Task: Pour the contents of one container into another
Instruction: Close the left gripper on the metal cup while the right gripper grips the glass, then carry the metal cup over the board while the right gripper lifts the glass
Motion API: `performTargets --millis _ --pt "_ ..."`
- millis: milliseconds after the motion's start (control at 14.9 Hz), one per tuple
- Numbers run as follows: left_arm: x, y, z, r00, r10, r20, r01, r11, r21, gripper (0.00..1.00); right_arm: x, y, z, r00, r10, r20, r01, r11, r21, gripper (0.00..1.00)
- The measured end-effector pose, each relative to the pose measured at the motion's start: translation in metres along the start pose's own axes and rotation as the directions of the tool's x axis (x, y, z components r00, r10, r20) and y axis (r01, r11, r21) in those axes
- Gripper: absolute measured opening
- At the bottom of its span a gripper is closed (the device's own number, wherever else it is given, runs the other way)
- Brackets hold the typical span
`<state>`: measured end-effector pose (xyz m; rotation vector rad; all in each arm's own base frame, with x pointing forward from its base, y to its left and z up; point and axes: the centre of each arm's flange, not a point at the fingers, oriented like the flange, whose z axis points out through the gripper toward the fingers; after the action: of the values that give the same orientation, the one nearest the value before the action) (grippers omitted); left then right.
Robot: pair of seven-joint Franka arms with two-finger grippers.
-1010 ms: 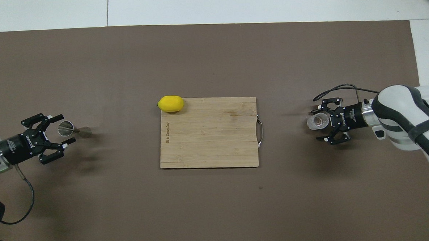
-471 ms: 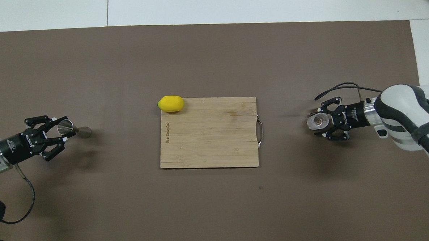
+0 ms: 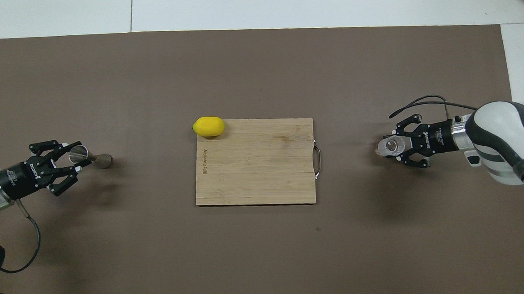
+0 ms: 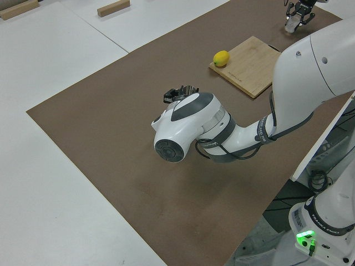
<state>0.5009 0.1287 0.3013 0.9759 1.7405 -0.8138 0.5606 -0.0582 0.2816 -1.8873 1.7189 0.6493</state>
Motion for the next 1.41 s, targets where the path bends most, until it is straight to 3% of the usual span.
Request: performTargets --millis 337,606,808,1077,1413 --pt "-0.088 0.017 0.034 0.999 -0.04 0.029 0.038 0.996 0.075 0.51 -0.024 -0.004 -0.018 0.999 0.03 -0.014 -0.03 0.999 0.029 0.51" --pt "-0.153 -0.013 0.118 0.995 -0.008 0.096 -0.009 0.984 0.175 0.51 -0.052 -0.008 -0.03 0.999 0.041 -0.025 -0.039 0.998 0.05 0.51" --pt "-0.175 -0.045 0.182 0.992 -0.019 0.126 -0.003 0.985 0.171 0.51 -0.062 -0.009 -0.043 0.999 0.036 -0.033 -0.033 0.997 0.073 0.51" --pt "-0.194 -0.108 0.268 0.996 -0.019 0.084 0.006 0.99 0.144 0.51 -0.075 -0.008 -0.057 0.998 0.035 -0.053 -0.03 0.996 0.089 0.51" --pt "-0.199 -0.19 0.346 0.999 0.033 -0.039 -0.029 0.995 0.098 0.51 -0.113 -0.017 -0.059 0.99 0.062 -0.126 -0.054 0.996 0.066 0.51"
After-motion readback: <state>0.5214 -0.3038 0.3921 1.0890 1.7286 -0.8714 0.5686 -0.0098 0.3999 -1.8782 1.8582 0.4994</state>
